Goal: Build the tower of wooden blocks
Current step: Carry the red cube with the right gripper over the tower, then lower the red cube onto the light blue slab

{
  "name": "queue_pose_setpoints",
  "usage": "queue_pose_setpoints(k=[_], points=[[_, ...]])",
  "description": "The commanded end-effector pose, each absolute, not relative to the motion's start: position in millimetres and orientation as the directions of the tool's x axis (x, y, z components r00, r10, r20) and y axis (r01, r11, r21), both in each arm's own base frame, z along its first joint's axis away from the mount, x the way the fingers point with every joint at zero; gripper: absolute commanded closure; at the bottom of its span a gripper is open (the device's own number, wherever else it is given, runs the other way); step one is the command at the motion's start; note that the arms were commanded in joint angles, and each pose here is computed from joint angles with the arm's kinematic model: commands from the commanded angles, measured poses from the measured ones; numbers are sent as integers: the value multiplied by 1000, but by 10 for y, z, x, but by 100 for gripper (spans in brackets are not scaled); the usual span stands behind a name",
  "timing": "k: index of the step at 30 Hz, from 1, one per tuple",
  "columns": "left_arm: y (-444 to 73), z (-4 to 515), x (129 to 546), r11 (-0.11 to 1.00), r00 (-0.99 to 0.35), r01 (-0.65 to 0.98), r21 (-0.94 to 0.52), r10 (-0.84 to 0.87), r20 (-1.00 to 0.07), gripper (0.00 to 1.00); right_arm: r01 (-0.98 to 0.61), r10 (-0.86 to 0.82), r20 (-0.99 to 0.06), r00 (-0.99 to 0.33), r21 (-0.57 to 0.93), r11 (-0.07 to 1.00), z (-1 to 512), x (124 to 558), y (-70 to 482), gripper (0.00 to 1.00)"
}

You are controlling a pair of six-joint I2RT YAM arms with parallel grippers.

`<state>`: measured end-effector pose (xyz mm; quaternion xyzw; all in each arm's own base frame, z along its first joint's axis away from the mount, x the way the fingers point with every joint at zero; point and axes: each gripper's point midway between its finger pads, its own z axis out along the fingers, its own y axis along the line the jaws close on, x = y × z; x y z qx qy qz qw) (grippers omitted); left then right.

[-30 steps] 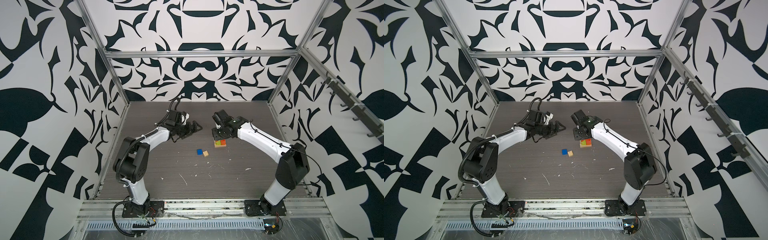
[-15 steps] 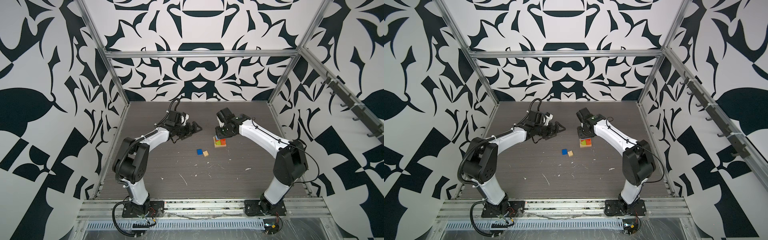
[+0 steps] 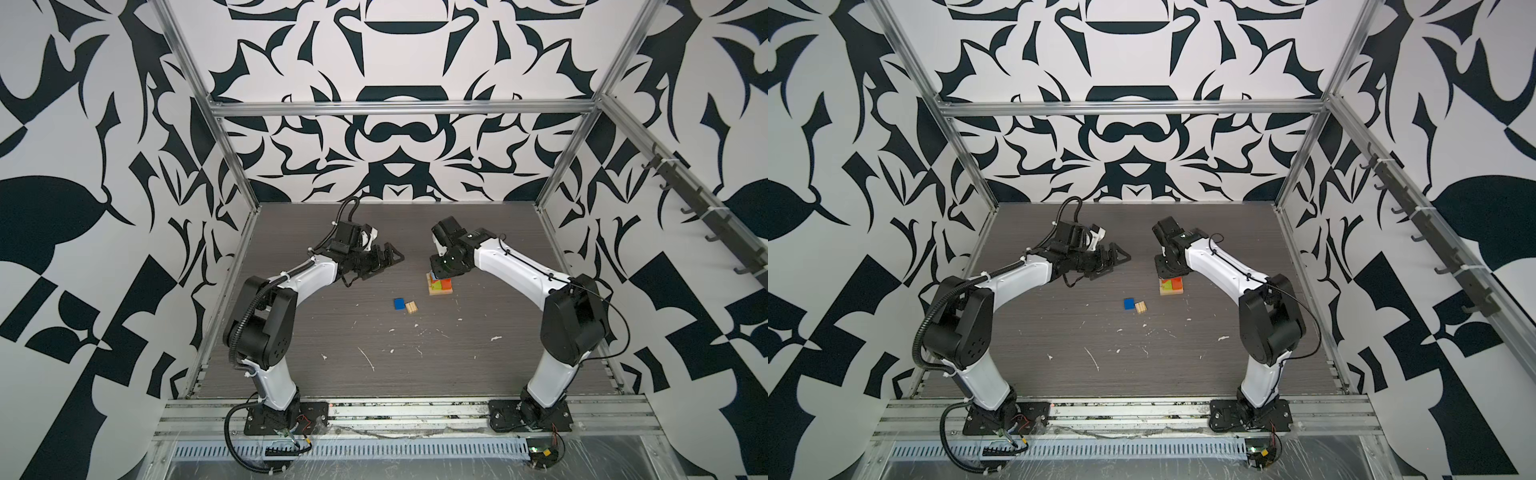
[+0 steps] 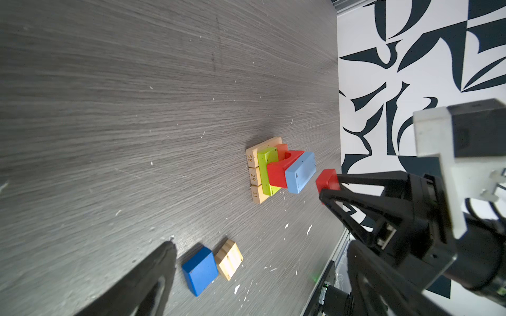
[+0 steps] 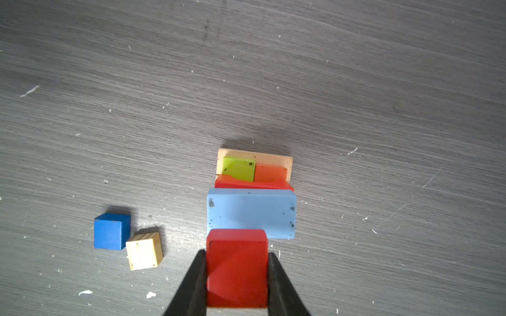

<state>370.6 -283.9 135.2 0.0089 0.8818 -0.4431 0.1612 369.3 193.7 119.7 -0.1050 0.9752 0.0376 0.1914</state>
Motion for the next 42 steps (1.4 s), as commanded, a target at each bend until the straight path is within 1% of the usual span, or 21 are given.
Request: queue_pose_setpoints(k=[1,42], points=[[-2843,1453,3664,596,-944,173,-784,-128,-305,0,-222,-181,-427,-886,46,974,1321,3794,1965,68],[-2830,1456,3645,601,-943,175,-780,-126,-309,0,-195,-175,-394,-902,10,981,1054,3879,1919,68]])
